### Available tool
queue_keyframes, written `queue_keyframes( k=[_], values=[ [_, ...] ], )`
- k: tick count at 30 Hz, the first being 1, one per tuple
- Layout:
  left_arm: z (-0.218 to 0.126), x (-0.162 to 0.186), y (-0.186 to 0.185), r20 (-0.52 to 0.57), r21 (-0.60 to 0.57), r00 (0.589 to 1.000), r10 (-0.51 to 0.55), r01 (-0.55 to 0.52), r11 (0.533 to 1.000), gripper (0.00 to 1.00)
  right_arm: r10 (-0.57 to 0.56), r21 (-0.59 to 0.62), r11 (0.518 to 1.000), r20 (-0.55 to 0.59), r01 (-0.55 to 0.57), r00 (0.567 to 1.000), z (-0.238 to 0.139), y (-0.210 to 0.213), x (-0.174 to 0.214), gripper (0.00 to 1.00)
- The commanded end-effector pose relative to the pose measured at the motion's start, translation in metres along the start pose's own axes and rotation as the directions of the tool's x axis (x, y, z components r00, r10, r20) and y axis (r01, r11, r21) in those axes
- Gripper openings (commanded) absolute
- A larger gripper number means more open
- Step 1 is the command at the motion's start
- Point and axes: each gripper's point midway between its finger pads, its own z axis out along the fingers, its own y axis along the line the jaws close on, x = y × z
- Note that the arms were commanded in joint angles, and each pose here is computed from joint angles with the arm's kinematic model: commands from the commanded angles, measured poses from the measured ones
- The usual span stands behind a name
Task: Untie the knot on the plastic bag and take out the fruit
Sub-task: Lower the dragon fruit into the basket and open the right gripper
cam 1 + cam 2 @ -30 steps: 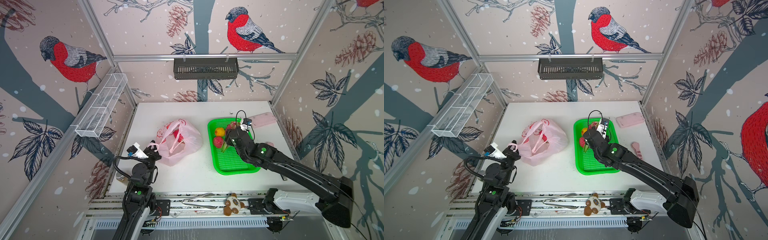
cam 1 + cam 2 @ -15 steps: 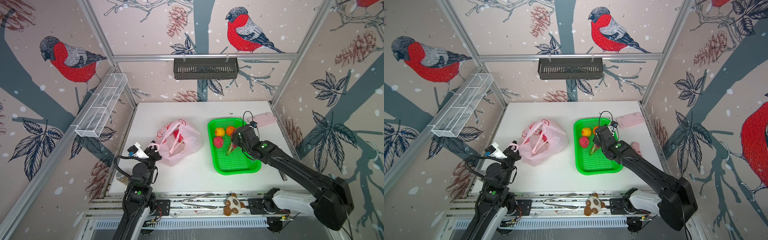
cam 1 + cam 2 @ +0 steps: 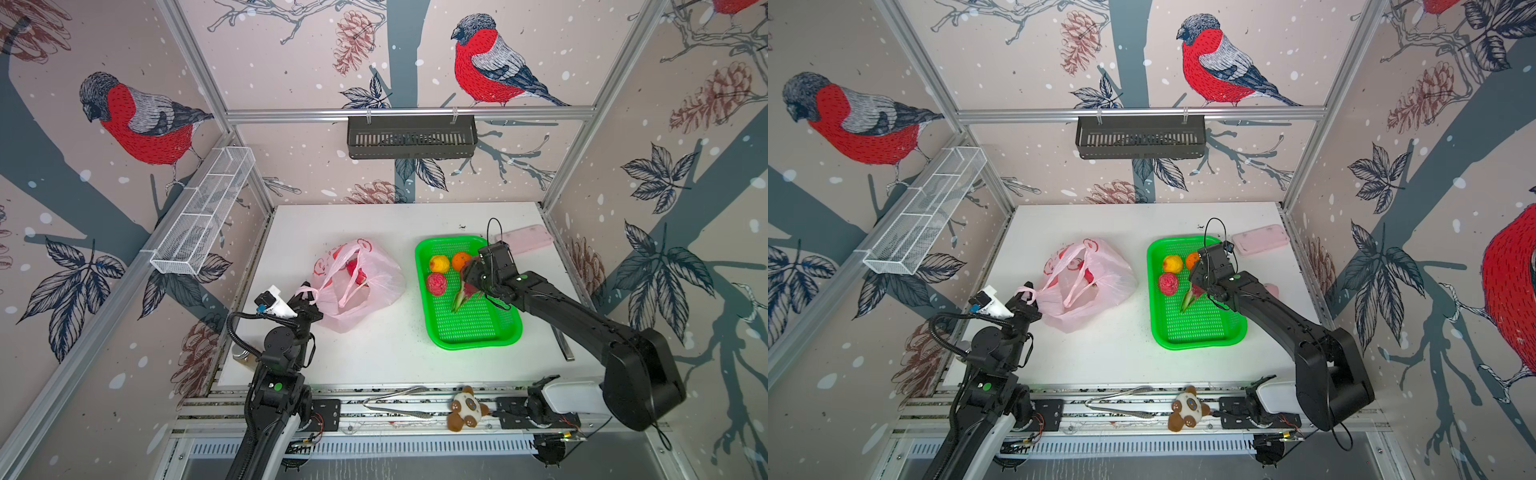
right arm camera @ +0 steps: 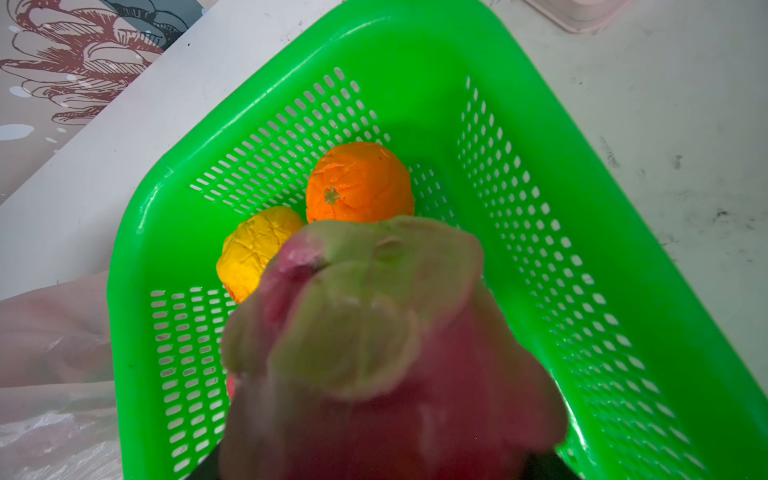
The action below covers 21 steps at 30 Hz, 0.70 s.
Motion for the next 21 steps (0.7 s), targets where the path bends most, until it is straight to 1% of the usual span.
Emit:
queue_keyframes(
  k=[1, 11, 21],
  values=[
    [0.0, -0.003, -0.003, 0.006, 0.008, 1.0, 0.008, -0.008, 1.0, 0.0, -0.001, -0.05, 0.999, 0.009, 0.001, 1.0, 0.005, 0.01, -0.005, 0.24],
    [0.0, -0.004, -0.003, 0.005, 0.002, 1.0, 0.014, -0.014, 1.0, 0.0, 0.023, -0.025, 0.999, -0.028, -0.024, 0.999, 0.028, 0.002, 0.001, 0.31],
    [-0.001, -0.005, -0.005, 0.0, 0.007, 1.0, 0.02, -0.02, 1.0, 0.0, 0.032, 0.019, 0.999, -0.045, -0.031, 0.998, 0.042, -0.009, 0.008, 0.5]
  ],
)
